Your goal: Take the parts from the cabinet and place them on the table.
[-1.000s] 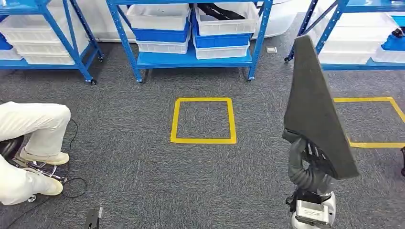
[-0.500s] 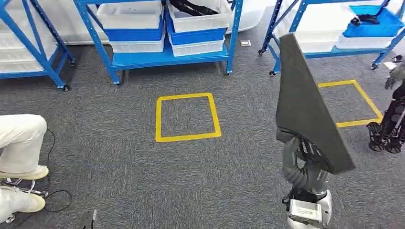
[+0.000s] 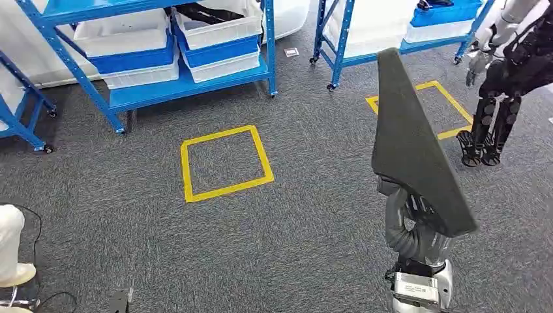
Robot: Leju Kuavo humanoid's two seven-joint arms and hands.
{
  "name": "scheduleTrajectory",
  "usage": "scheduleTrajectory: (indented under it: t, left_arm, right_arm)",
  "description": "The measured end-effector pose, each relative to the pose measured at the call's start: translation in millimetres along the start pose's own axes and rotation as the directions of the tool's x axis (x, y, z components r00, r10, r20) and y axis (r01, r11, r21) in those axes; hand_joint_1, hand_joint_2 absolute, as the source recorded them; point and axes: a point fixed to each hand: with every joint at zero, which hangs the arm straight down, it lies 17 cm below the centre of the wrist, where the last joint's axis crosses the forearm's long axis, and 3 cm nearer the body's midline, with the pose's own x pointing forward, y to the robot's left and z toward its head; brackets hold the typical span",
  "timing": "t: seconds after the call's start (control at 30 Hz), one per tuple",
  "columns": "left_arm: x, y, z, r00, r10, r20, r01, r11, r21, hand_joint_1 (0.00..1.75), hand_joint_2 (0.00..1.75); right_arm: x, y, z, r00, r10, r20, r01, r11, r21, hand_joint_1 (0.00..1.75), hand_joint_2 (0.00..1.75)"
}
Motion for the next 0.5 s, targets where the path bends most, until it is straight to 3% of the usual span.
scheduleTrajectory:
  t: [0.3, 0.5]
  left_arm:
    - [9, 31, -3, 0.998, -0.025, 0.05, 0.02, 0.994, 0.111, 0.0, 1.75]
    - [10, 40, -3, 0.997, -0.049, 0.059, 0.042, 0.991, 0.126, 0.0, 1.75]
  right_arm:
    - [2, 0, 6, 1.0, 0.029, -0.01, -0.029, 1.0, 0.009, 1.75, 1.75]
    - [6, -6, 8, 0.997, 0.075, -0.008, -0.075, 0.997, 0.005, 1.75, 1.75]
